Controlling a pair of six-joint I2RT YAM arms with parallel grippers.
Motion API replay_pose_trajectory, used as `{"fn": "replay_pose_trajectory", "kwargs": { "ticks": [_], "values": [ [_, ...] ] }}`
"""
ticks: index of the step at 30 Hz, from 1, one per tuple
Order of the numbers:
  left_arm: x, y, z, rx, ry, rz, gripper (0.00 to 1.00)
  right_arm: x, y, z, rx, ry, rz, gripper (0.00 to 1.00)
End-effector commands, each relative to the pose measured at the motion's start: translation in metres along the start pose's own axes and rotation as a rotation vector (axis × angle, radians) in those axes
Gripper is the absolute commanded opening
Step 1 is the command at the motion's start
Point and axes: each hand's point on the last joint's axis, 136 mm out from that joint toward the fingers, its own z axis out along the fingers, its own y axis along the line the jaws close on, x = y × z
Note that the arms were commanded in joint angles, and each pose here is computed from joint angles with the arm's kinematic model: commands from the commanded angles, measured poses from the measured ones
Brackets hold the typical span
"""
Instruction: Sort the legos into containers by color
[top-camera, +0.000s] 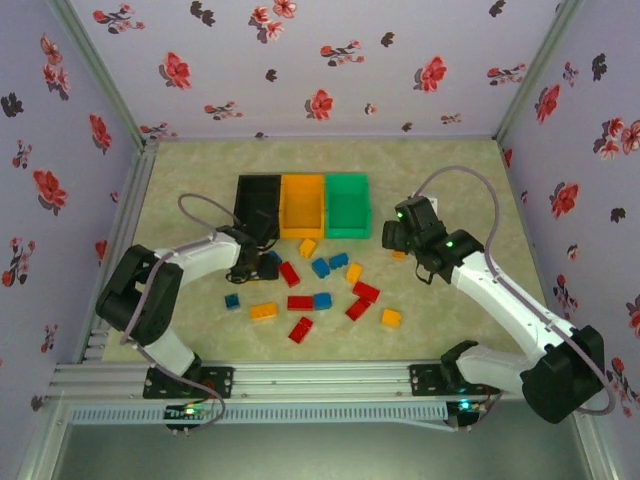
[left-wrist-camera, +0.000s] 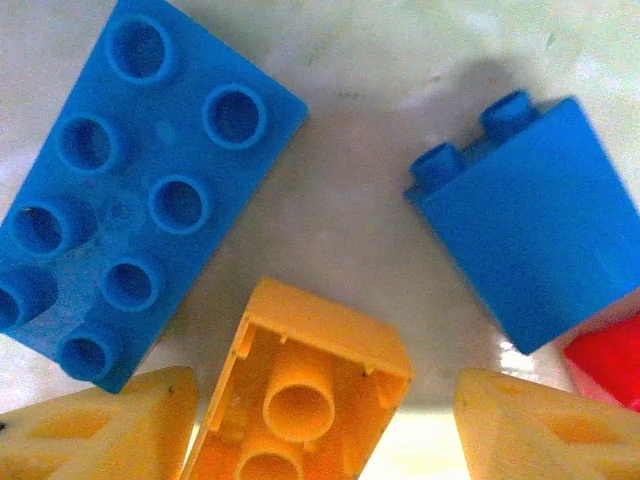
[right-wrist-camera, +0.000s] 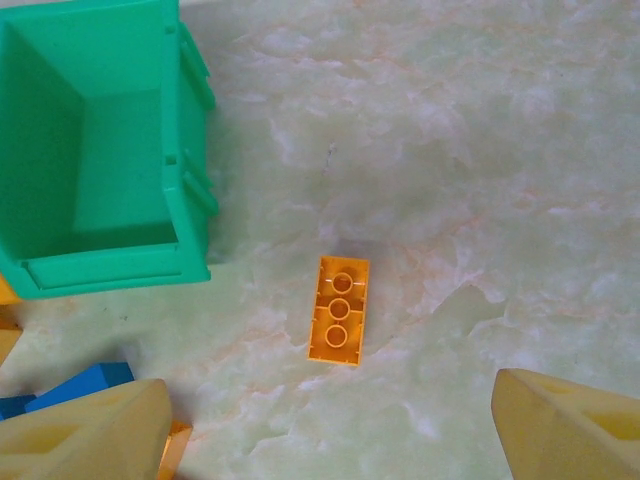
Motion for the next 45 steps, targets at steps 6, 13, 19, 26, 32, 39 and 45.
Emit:
{"fn": "replay_pose_trajectory", "kwargs": {
  "ticks": [6,13,19,26,32,39,45],
  "values": [
    [-0.017,-0.004,0.001,-0.018,-0.047,0.024,0.61,-0.003,-0.005,-0.008,0.027,-0.009,-0.009,0.83],
    [-0.012,-0.001,0.000,-0.020,-0.042,0.017,0.47,-0.004,-0.005,-0.009,0.026,-0.011,-0.009,0.83],
    [-0.011,0.002,-0.012,-0.015,-0.050,0.011,0.37,-0.003,-0.003,-0.009,0.017,-0.008,-0.010,0.82],
    [-0.026,-0.001,-0.046,0.023,-0.115,0.006,0.32,0.000,-0.002,-0.009,0.016,-0.003,-0.017,0.81],
    [-0.056,0.000,-0.074,0.039,-0.178,0.002,0.30,0.002,-0.003,-0.010,0.019,-0.001,-0.018,0.80],
    [-0.111,0.002,-0.083,0.047,-0.245,0.006,0.29,0.004,-0.004,-0.011,0.021,-0.001,-0.015,0.80],
    [-0.163,0.003,-0.075,0.075,-0.263,0.005,0.28,0.009,-0.008,-0.013,0.025,0.003,-0.012,0.80]
  ]
}}
